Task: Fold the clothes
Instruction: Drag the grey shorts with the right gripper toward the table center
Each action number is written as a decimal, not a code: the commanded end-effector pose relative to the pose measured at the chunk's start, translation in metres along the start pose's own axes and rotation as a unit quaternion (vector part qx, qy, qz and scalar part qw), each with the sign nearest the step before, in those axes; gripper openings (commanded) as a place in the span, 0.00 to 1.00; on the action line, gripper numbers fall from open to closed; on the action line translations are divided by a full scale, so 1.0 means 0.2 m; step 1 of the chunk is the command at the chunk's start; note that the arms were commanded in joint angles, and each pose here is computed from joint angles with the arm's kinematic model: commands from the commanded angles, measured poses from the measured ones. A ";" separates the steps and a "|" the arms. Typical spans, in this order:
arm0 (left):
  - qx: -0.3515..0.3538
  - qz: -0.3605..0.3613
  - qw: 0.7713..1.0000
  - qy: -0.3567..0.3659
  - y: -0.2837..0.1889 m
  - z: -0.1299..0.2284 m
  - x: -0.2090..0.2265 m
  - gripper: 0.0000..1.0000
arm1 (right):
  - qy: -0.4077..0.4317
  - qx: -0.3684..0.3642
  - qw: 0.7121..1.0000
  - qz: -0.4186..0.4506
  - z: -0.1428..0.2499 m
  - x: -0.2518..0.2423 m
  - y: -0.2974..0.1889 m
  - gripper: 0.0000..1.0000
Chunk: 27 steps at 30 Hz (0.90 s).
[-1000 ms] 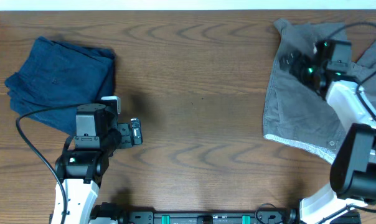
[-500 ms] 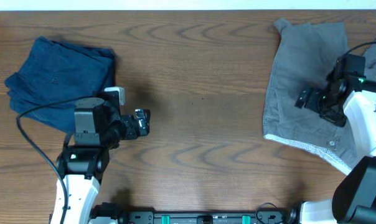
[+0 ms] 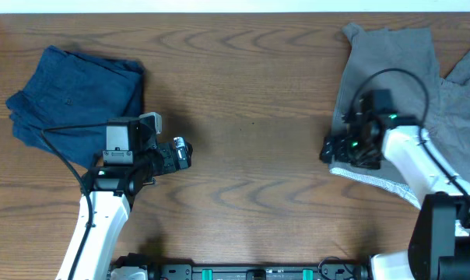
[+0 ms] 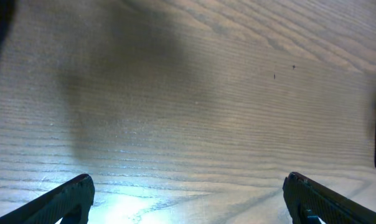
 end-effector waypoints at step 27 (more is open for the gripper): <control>0.011 0.001 1.000 -0.009 -0.01 0.01 0.00 0.98 | -0.168 -0.106 0.941 -0.273 0.00 1.00 0.03 0.01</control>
Point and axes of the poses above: each gripper's point midway between its finger pads, its own y axis out along the fingers, its own x axis along the line the jaws close on, z = x × y, the point moved 2 cm from there along -y, back along the fingers, and after that the axes turned 3 degrees about -y, right-handed, at the moved point
